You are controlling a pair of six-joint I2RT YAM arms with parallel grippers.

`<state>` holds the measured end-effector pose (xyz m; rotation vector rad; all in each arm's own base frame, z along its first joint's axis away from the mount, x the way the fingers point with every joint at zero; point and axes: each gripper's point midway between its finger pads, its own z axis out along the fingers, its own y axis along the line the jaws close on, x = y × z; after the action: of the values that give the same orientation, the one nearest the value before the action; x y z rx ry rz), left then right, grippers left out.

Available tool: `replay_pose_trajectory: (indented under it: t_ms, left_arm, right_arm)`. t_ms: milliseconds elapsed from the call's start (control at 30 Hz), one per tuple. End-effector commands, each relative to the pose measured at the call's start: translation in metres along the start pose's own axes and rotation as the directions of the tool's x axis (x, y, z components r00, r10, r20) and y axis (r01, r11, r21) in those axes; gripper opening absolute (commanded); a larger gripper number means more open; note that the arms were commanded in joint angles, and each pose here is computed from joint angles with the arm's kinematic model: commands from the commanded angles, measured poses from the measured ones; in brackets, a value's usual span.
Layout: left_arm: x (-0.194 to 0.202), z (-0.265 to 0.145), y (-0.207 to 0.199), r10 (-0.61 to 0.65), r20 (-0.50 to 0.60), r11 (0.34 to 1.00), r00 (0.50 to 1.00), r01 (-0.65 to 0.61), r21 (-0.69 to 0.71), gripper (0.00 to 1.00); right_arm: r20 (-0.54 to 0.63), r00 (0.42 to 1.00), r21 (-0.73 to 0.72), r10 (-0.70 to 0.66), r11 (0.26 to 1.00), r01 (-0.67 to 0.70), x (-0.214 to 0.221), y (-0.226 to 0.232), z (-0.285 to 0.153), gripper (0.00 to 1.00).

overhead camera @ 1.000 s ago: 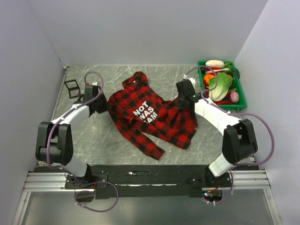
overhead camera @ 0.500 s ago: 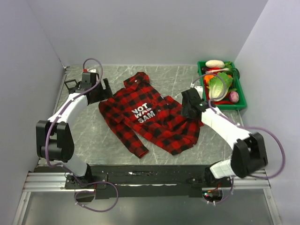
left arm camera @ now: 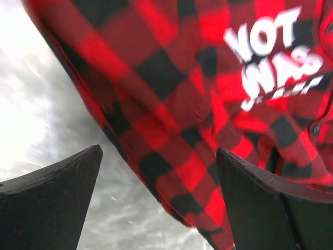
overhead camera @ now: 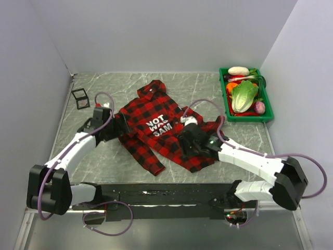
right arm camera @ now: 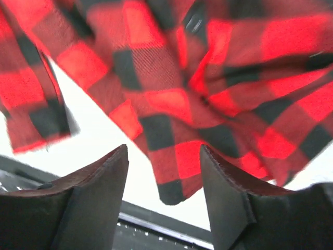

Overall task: Pin the brooch onto the clothing
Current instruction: Flatten out the clothes at the center of the board.

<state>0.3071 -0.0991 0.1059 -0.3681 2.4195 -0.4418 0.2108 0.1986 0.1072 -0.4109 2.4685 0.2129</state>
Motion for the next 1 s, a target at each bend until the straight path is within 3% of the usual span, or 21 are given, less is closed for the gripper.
replay_pose_trajectory:
  t_ms: [0,233,433,667,867,967]
  left_arm:
    - [0.027,0.006,-0.009,-0.131,-0.039,0.989,0.991,0.134,0.07,0.96]
    - [0.038,0.016,-0.003,-0.166,-0.03,0.982,0.986,0.168,0.086,0.89]
    - [0.047,0.032,0.002,-0.189,-0.06,0.979,0.98,0.193,0.065,0.72]
    - [0.059,0.037,0.011,-0.191,-0.08,0.98,0.978,0.194,0.034,0.58]
    - [0.06,0.039,0.02,-0.21,-0.04,0.977,0.977,0.211,0.014,0.39]
    - [0.059,0.039,0.025,-0.222,-0.017,0.975,0.975,0.222,0.003,0.35]
  right_arm:
    - [-0.025,0.999,-0.076,-0.032,0.997,0.03,0.01,0.03,0.006,0.59]
    - [-0.09,0.988,-0.094,-0.124,0.989,0.115,0.036,0.051,0.025,0.53]
    - [-0.101,0.975,-0.125,-0.199,0.975,0.186,0.044,0.068,0.039,0.51]
    - [-0.155,0.958,-0.112,-0.241,0.968,0.225,0.057,0.073,0.061,0.51]
    - [-0.168,0.953,-0.075,-0.253,0.967,0.244,0.058,0.069,0.068,0.51]
    - [-0.149,0.956,-0.067,-0.252,0.967,0.245,0.053,0.067,0.067,0.52]
